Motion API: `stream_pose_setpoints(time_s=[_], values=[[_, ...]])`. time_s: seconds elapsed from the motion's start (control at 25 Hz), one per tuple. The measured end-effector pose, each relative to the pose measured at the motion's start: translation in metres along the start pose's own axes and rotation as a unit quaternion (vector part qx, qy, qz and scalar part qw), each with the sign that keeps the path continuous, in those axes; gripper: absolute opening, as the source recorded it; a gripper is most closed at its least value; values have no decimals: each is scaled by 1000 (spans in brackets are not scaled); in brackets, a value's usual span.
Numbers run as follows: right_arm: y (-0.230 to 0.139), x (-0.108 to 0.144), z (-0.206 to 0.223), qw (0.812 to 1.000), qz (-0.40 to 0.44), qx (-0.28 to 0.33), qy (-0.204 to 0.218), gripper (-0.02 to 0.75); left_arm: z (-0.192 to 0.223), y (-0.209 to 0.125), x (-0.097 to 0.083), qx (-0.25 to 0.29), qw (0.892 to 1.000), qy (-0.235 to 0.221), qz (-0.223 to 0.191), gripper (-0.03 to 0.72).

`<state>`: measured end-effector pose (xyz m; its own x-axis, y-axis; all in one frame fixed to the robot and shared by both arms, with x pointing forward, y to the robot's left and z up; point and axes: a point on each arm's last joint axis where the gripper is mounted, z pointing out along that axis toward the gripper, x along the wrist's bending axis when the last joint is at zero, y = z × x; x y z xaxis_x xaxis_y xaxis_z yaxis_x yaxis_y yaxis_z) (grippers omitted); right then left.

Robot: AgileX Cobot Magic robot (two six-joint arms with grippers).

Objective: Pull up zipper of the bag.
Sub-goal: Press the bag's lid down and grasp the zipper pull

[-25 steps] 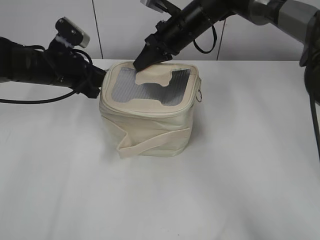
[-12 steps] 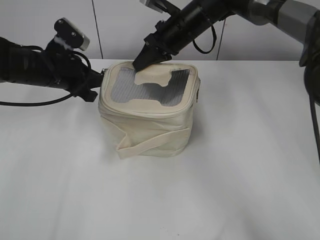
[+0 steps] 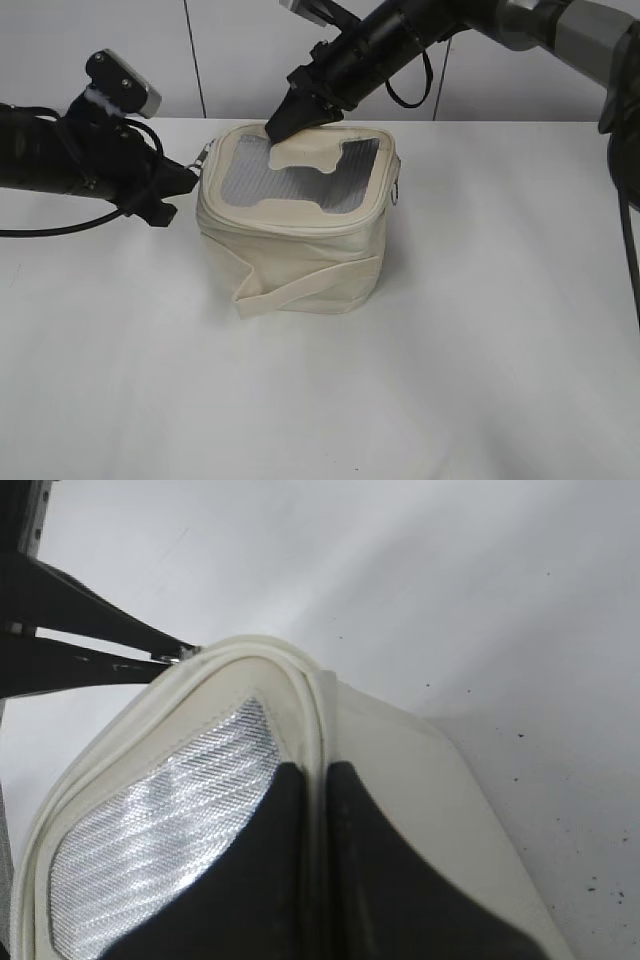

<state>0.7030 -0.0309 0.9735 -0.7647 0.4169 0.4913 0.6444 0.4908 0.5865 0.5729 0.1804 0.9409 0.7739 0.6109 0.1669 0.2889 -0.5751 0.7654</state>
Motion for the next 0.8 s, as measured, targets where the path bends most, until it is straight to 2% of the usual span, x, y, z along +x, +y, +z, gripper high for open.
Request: stream_pose_setpoints(time_s=[0.28,0.8], values=[[0,0,0,1000,4,-1,-1,46,-13,6,-2,3,1000,3,-5,9],[1,2,1,1000,8,-3,4,46,-40,-10,-26,16,999,-10,-34,9]])
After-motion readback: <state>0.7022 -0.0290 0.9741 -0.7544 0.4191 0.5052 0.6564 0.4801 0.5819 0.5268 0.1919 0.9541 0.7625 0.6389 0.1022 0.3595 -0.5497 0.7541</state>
